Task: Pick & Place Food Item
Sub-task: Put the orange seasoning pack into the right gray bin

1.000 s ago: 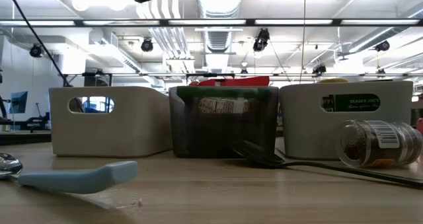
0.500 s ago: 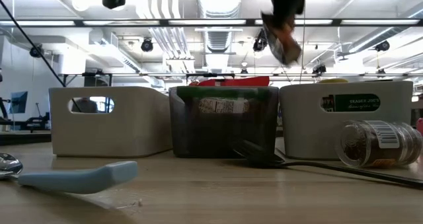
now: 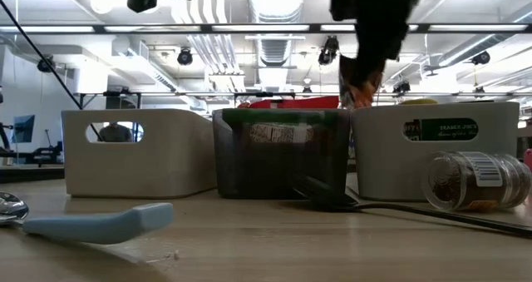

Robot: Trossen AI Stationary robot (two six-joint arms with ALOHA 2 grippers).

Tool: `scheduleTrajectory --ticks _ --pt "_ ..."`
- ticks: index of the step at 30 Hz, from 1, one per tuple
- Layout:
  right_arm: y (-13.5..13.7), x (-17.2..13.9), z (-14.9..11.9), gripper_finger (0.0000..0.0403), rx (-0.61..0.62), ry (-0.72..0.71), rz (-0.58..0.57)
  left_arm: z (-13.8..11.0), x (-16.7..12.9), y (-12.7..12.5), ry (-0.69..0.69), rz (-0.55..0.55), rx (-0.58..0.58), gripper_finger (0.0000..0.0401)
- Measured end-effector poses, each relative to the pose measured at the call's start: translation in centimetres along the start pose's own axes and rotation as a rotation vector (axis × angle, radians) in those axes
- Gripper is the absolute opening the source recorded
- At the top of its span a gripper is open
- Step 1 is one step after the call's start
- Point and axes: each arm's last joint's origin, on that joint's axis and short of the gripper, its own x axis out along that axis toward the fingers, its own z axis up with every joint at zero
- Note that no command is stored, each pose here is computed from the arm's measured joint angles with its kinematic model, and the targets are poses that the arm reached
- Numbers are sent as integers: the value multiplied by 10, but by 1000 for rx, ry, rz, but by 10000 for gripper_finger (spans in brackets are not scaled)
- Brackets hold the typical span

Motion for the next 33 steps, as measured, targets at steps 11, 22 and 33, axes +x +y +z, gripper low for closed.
scheduleTrajectory --ticks 11,22,33 --pt "-8 14 -26 7 -5 -77 -21 1 0 0 -19 10 1 305" --pt "-1 36 -28 8 -70 -60 -1 1 0 0 -19 11 -3 305" --pt "6 52 -25 8 -127 -16 -5 1 0 0 -19 10 -3 305"
